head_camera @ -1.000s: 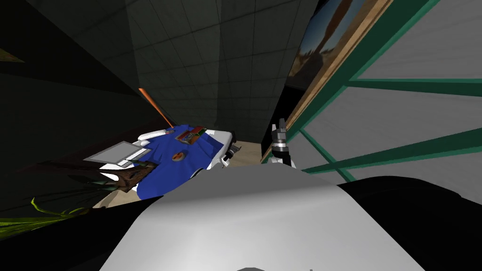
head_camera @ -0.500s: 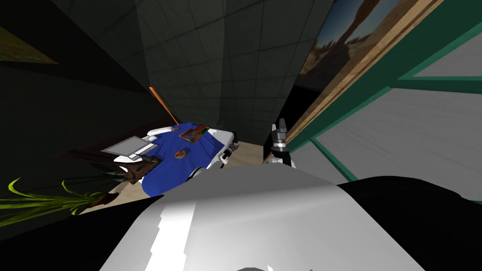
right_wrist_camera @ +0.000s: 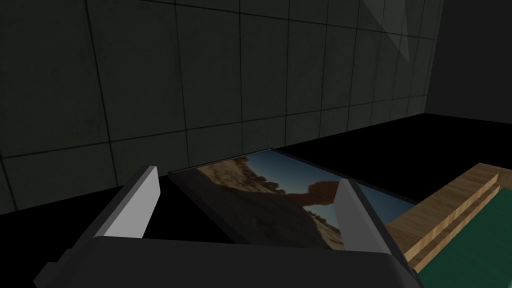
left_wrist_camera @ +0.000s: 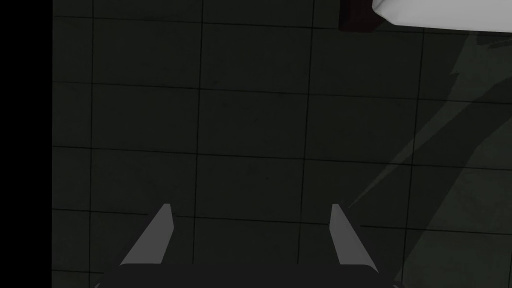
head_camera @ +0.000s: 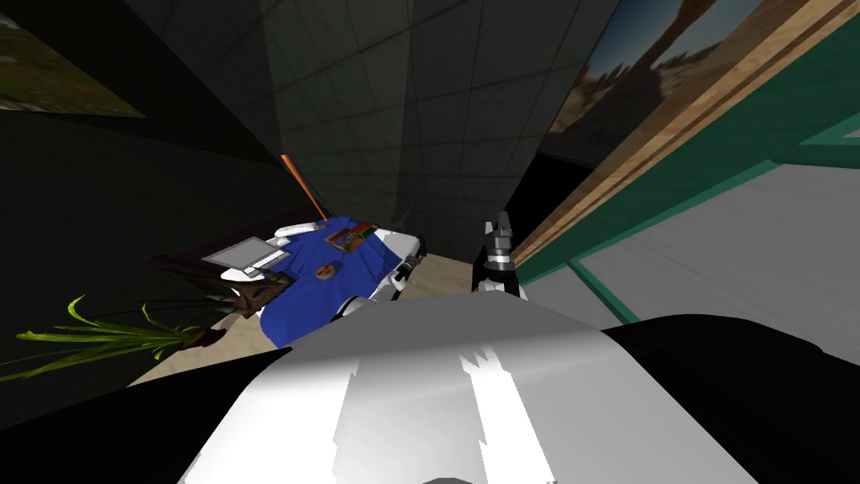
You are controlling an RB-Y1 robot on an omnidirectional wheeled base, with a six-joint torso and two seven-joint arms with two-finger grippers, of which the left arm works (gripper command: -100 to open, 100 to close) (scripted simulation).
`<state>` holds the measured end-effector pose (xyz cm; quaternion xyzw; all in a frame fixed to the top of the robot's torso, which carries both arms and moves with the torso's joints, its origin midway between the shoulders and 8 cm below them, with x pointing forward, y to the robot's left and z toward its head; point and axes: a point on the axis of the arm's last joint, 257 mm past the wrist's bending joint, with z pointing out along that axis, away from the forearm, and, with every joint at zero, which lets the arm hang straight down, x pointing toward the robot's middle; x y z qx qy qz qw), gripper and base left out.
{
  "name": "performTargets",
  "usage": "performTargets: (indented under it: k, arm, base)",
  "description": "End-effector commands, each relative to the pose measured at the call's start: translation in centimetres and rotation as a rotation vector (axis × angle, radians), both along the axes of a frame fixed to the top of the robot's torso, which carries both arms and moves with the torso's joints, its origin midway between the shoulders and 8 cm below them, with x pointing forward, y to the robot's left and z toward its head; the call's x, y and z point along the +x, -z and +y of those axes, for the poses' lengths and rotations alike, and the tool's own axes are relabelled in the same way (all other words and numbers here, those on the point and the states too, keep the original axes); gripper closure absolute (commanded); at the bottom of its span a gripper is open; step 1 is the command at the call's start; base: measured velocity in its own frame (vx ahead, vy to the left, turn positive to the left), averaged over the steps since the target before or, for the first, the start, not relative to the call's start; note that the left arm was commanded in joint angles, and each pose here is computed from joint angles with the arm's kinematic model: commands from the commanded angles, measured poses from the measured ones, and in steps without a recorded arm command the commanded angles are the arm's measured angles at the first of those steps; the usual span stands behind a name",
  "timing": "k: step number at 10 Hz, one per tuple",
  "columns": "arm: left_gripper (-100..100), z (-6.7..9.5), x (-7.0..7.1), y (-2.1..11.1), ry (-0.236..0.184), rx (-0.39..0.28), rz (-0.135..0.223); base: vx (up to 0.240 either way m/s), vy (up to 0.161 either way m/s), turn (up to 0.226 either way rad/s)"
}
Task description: Push the door open
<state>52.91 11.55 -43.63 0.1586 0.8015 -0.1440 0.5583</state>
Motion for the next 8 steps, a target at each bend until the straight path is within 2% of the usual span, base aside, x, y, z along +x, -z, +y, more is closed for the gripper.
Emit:
performTargets:
  k: [1,2,8]
  arm:
    - [-100,0.3,0.0,0.0,-0.009,-0.001,0.004]
    - [-100,1.5,0.7,-0.1,-0.043,-0.003,0.016]
    - [-100,5.2,2.6,-0.4,-0.155,-0.019,0.055]
  base:
    - [0.032,-0.035,0.031]
    - [0.04,-0.04,0.127]
    - [0.055,-0.06,0.137]
